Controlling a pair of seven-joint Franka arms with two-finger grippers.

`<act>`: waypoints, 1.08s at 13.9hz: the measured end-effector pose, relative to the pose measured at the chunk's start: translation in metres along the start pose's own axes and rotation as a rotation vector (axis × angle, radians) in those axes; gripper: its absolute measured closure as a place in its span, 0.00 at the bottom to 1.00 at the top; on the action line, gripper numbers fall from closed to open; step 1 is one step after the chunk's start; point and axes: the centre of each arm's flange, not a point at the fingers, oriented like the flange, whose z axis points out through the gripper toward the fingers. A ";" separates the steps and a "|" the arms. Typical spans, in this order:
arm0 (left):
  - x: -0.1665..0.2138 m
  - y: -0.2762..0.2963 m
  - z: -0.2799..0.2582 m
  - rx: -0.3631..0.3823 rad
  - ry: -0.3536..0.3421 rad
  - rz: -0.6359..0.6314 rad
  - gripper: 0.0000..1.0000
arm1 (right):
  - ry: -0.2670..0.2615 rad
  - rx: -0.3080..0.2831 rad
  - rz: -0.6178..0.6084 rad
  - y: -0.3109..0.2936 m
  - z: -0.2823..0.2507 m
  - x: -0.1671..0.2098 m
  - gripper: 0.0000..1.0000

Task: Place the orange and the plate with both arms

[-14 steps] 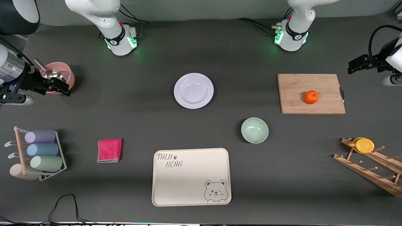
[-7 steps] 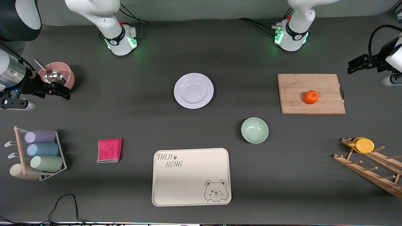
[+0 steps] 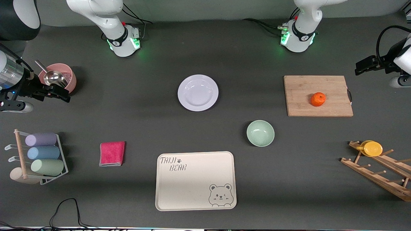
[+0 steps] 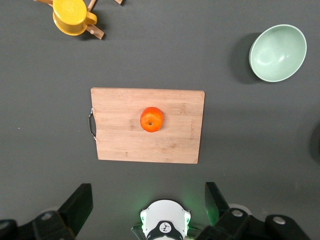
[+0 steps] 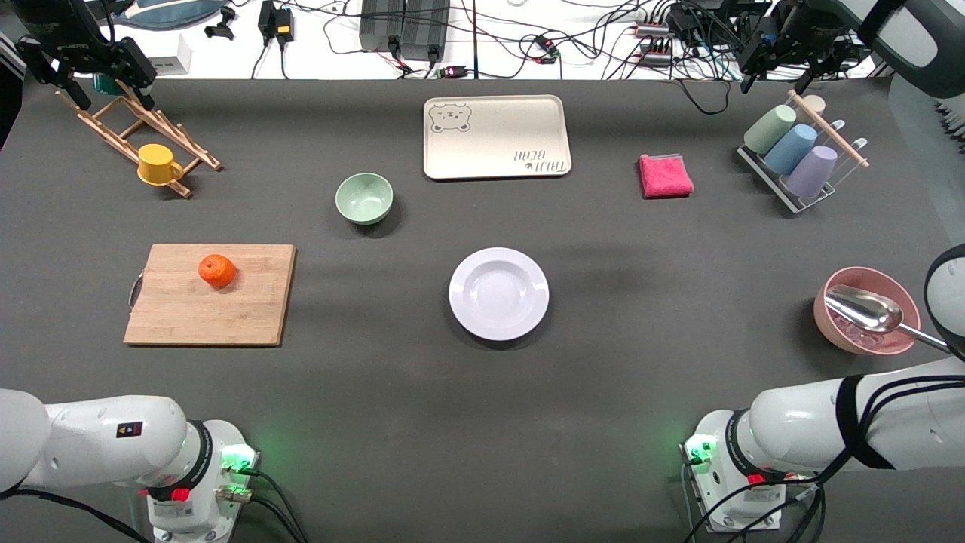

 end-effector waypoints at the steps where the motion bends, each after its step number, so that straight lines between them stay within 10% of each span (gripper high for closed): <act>1: 0.000 0.001 0.005 0.000 -0.012 0.001 0.00 | 0.000 0.000 0.000 0.000 0.000 0.000 0.00; 9: -0.025 0.002 0.084 0.013 -0.155 -0.001 0.00 | -0.006 0.000 0.000 0.000 0.003 0.001 0.00; 15: -0.064 -0.001 0.172 0.036 -0.039 0.022 0.00 | -0.024 -0.001 0.003 0.001 0.010 0.003 0.00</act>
